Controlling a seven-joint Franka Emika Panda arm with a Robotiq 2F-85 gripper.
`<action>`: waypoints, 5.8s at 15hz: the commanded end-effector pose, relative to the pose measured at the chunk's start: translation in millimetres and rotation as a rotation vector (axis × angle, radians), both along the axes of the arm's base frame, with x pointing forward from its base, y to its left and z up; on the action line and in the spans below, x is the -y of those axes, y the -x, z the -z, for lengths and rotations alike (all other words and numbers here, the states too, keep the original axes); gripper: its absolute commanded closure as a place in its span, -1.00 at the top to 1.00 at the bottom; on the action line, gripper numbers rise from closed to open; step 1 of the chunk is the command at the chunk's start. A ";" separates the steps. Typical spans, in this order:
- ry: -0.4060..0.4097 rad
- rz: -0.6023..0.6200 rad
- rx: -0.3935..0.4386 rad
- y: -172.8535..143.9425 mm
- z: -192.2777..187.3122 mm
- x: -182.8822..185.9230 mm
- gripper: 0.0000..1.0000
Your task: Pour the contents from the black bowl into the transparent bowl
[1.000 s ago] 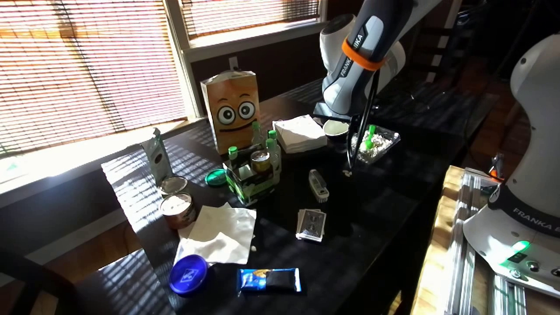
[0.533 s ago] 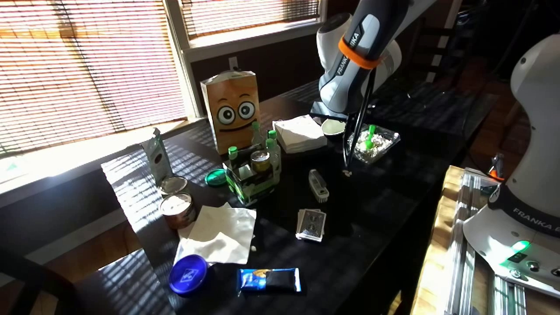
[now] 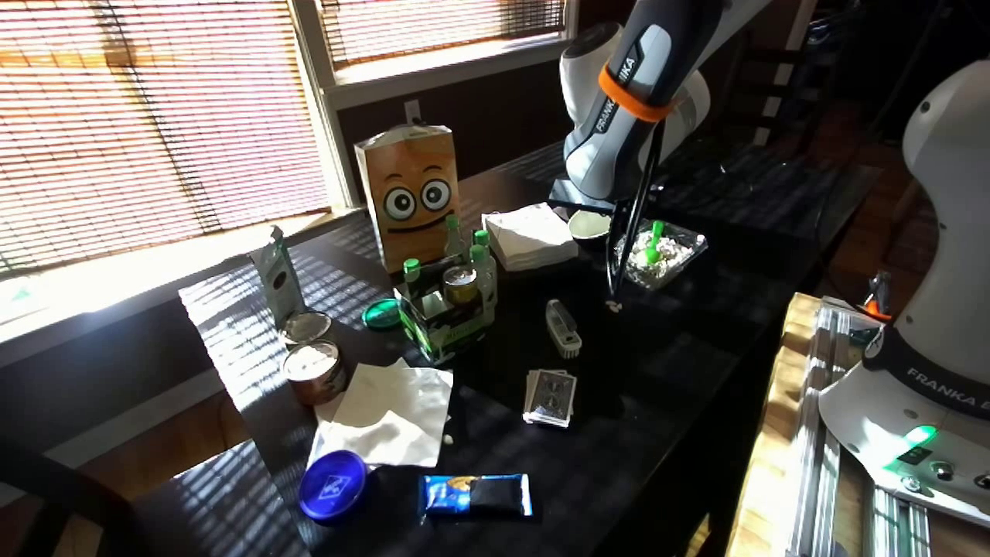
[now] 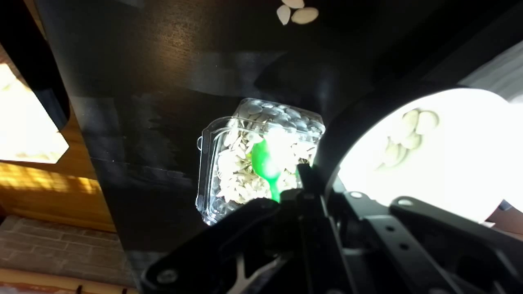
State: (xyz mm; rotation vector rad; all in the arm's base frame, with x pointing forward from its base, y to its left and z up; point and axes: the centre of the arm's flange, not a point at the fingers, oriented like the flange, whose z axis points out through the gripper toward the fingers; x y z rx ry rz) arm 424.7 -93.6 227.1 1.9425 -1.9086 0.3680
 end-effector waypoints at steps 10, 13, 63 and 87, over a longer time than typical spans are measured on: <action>0.000 0.000 0.000 0.0 0.0 0.1 -0.84; 0.000 0.000 0.000 0.0 0.0 0.1 -0.84; 0.625 0.051 -0.604 -18.1 -2.6 87.8 -0.96; 0.968 -0.306 -1.388 -17.3 89.5 71.9 -0.96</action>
